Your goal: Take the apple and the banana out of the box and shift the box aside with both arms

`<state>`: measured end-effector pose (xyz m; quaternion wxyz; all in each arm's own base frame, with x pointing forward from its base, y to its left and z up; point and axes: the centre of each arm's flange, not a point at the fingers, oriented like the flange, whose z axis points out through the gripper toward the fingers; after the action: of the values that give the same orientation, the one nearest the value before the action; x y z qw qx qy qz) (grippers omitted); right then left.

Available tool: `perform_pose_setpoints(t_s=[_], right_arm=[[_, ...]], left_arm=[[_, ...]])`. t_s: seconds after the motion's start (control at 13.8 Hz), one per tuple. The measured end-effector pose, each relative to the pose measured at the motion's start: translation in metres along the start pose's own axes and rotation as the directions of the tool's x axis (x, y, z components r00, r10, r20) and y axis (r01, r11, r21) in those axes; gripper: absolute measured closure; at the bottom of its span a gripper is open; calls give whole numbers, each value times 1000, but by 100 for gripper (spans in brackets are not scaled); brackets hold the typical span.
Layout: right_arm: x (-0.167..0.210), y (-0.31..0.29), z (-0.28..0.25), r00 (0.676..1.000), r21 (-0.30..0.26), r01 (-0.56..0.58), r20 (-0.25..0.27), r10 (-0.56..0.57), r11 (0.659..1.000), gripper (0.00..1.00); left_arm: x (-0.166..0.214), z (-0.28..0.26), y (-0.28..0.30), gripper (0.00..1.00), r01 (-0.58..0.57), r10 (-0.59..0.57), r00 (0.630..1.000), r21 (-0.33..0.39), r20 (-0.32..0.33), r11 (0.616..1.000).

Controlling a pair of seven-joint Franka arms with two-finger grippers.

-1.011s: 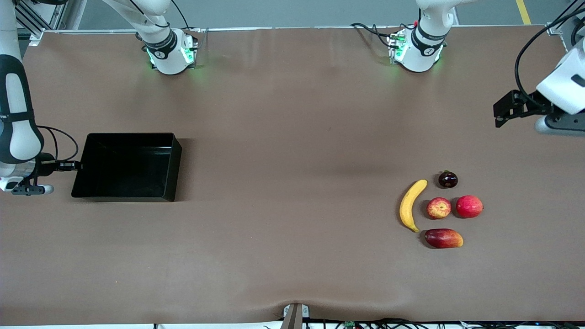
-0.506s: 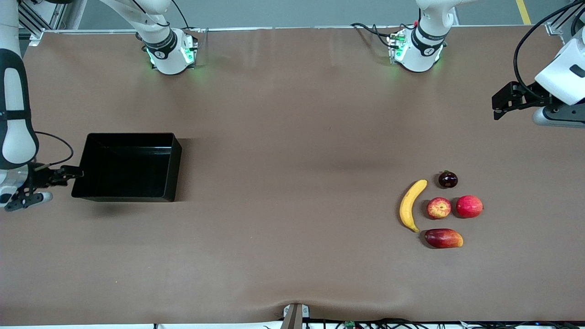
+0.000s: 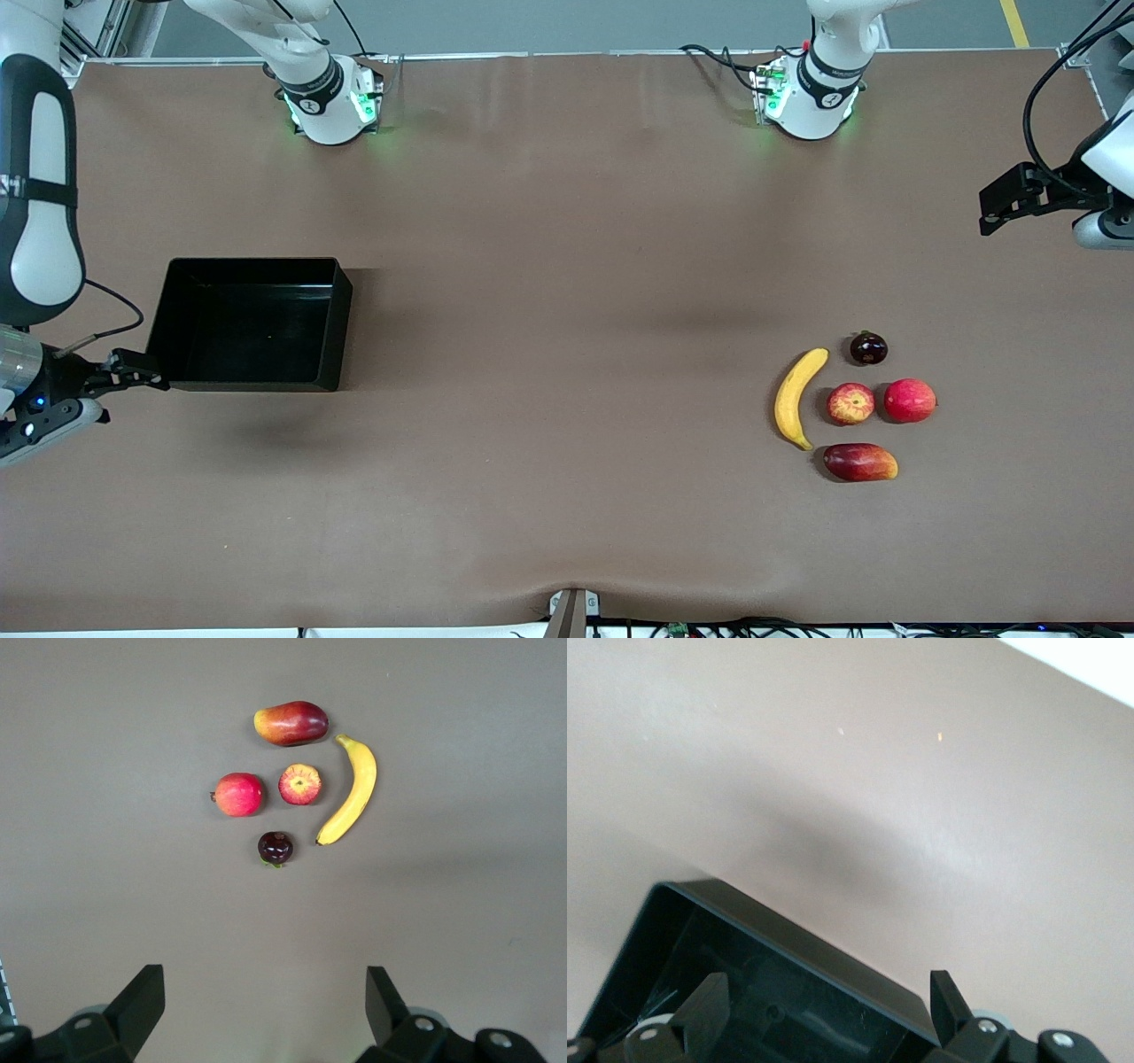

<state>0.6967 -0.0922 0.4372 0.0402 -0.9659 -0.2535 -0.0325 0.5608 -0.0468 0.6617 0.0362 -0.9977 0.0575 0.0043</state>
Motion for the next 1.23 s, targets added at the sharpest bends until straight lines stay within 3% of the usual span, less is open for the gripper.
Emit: perform_pose_setpoints(t_s=[0.22, 0.51, 0.79, 1.23], right_arm=[[18, -28, -29, 986, -9, -162, -32, 162, 987, 0], [9, -84, -83, 932, 35, -357, 77, 354, 933, 0], [-30, -106, -147, 920, -2, -373, 131, 370, 928, 0], [-105, -149, -197, 919, -16, -370, 142, 369, 929, 0]], left_arm=[[-6, -2, 9, 0, -8, 8, 1000, -3, -2, 1000], [-27, 9, 23, 0, -19, 19, 1000, -15, 12, 1000], [-52, 7, 34, 0, -25, 25, 1000, -10, 6, 1000], [-63, 9, 23, 0, 3, -3, 1000, -8, -6, 1000]])
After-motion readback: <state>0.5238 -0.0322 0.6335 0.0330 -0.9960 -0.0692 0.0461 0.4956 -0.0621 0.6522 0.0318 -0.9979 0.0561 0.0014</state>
